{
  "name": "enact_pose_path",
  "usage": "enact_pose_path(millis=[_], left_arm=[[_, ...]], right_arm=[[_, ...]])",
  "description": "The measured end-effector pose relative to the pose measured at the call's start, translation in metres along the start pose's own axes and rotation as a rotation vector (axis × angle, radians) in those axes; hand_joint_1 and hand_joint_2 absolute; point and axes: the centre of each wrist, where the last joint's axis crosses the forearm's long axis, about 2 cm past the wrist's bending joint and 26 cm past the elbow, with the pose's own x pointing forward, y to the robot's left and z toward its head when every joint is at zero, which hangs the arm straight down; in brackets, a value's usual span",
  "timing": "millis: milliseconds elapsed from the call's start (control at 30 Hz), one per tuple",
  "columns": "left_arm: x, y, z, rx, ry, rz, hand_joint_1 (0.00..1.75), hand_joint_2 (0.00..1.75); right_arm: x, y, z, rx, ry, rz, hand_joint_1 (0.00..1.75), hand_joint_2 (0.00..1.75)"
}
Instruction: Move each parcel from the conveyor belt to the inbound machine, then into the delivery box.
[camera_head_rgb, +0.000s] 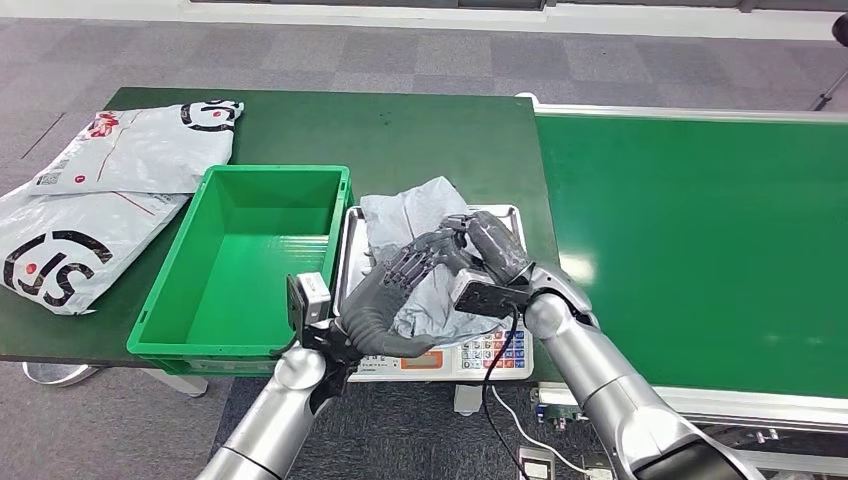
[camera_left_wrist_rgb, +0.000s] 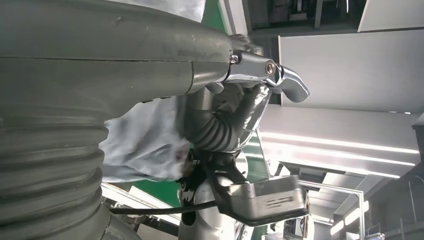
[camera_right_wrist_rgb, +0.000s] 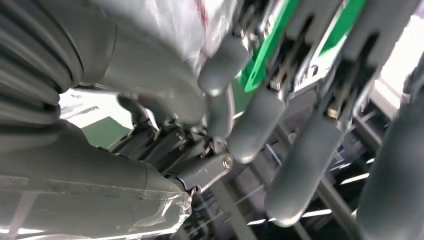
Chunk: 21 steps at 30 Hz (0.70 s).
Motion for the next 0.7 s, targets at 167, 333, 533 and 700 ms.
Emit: enact_pose_path(millis=[167,333,533,700], left_arm=[[0.001,0.001,0.0,0.002,-0.001,-0.002,0.0,1.75],[0.001,0.003,0.0,0.006,-0.001,-0.006,0.0,1.75],[0.001,0.004,0.0,0.007,0.0,-0.009,0.0,1.75],[0.001,0.005,0.001,0.009,0.005,-0.013,0.0,1.75]], right_arm=[[0.002,0.0,0.0,-0.046,-0.007,-0.023,0.0,1.75],[0.003,0.004,0.004,-0.126,-0.052,-0.069,0.0,1.75],[0.006,0.007,0.014,-0.231,-0.067,-0.109,0.0,1.75],[0.007,0.005,0.023,-0.269,-0.063,-0.107,0.0,1.75]])
